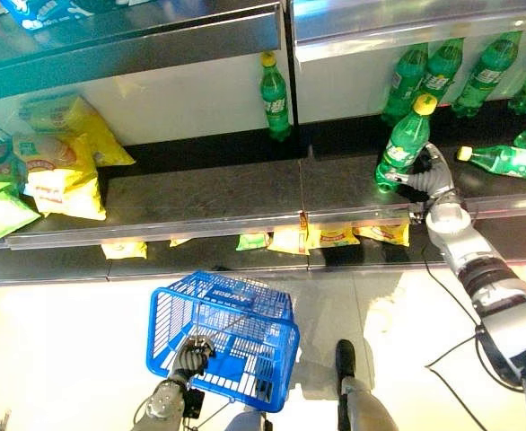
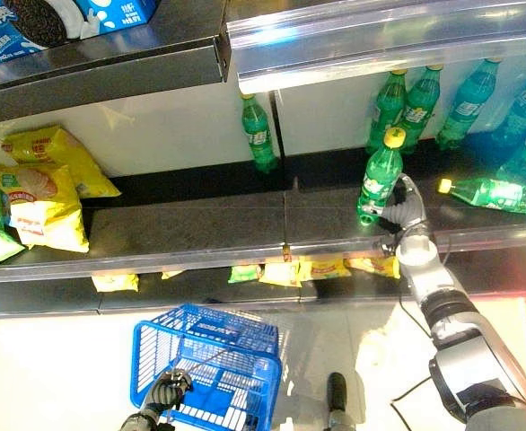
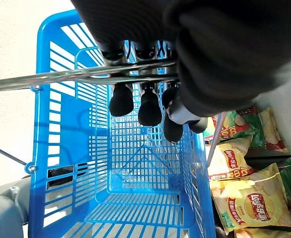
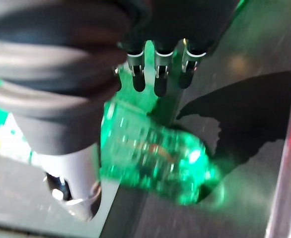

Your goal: Pick up the snacks into the basket

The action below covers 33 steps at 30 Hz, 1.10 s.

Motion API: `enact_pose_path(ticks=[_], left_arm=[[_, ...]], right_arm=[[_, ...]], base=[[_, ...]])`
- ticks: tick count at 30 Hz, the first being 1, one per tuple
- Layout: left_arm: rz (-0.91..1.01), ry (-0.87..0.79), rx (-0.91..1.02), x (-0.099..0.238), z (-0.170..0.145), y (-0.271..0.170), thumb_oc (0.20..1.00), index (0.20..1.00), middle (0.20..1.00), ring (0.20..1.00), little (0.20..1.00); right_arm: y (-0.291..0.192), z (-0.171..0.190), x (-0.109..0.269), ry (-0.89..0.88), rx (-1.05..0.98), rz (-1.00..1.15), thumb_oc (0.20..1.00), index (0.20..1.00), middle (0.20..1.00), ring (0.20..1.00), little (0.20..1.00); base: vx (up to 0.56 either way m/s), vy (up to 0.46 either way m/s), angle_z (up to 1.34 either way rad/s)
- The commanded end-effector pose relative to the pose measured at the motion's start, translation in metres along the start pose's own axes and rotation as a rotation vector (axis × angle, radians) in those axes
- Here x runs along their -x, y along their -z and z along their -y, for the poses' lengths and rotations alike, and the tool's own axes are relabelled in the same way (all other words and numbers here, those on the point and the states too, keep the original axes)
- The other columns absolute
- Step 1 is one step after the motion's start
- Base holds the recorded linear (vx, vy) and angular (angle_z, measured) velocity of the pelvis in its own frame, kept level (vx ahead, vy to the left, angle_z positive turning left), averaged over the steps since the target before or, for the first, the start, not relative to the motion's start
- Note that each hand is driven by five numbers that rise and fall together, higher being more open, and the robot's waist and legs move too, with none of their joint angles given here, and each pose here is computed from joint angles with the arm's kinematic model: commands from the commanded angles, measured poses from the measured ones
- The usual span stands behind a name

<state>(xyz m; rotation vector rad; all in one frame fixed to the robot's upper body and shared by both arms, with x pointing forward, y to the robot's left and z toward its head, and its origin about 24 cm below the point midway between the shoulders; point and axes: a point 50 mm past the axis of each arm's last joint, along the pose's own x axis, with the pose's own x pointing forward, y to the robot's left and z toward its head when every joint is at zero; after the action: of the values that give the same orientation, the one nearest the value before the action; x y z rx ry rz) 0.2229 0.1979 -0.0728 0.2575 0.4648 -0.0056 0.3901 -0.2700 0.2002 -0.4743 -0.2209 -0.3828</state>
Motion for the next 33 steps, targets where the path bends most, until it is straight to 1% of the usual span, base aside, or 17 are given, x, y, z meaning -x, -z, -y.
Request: enact_pose_path(ticks=[1,15,16,17,18,20,24,33], left_arm=[[0.036,-0.019,-0.045,0.005,-0.013,0.000,0.200,0.200,0.200,0.200,0.200],[0.039,-0.024,-0.045,0.005,-0.014,-0.002,0.200,0.200,0.200,0.200,0.200],[0.039,-0.026,-0.044,0.005,-0.015,-0.002,0.200,0.200,0.200,0.200,0.200],[0.041,-0.028,-0.043,0.005,-0.016,-0.002,0.200,0.200,0.200,0.200,0.200],[0.043,-0.028,-0.042,0.005,-0.016,-0.002,0.200,0.200,0.200,0.200,0.200],[0.047,-0.032,-0.033,0.005,-0.017,-0.003,0.200,0.200,0.200,0.200,0.200],[0.047,-0.030,-0.035,0.005,-0.018,-0.003,0.200,0.200,0.200,0.200,0.200],[0.050,-0.027,-0.038,0.005,-0.017,-0.004,0.200,0.200,0.200,0.200,0.200]], right_arm=[[-0.038,-0.001,-0.012,-0.002,0.006,0.121,1.000,1.000,1.000,1.000,1.000],[-0.048,-0.016,-0.016,-0.035,0.039,0.118,1.000,1.000,1.000,1.000,1.000],[-0.049,-0.018,-0.017,-0.035,0.035,0.111,0.956,0.956,0.956,0.956,0.956],[-0.050,-0.019,-0.018,-0.037,0.049,0.112,0.479,0.479,0.479,0.479,0.479],[-0.050,-0.018,-0.019,-0.034,0.054,0.108,0.410,0.410,0.410,0.410,0.410],[-0.051,-0.014,-0.021,-0.019,0.052,0.100,0.200,0.200,0.200,0.200,0.200],[-0.049,-0.008,-0.022,-0.003,0.047,0.086,0.200,0.200,0.200,0.200,0.200],[-0.038,-0.011,-0.019,-0.008,-0.009,0.053,0.200,0.200,0.200,0.200,0.200]], base=[[0.00,-0.001,0.04],[0.00,-0.001,0.02],[0.01,-0.007,0.06],[0.01,-0.007,0.05],[0.00,0.000,0.00],[0.00,0.000,0.00],[0.00,-0.007,0.02],[0.00,0.004,0.08]])
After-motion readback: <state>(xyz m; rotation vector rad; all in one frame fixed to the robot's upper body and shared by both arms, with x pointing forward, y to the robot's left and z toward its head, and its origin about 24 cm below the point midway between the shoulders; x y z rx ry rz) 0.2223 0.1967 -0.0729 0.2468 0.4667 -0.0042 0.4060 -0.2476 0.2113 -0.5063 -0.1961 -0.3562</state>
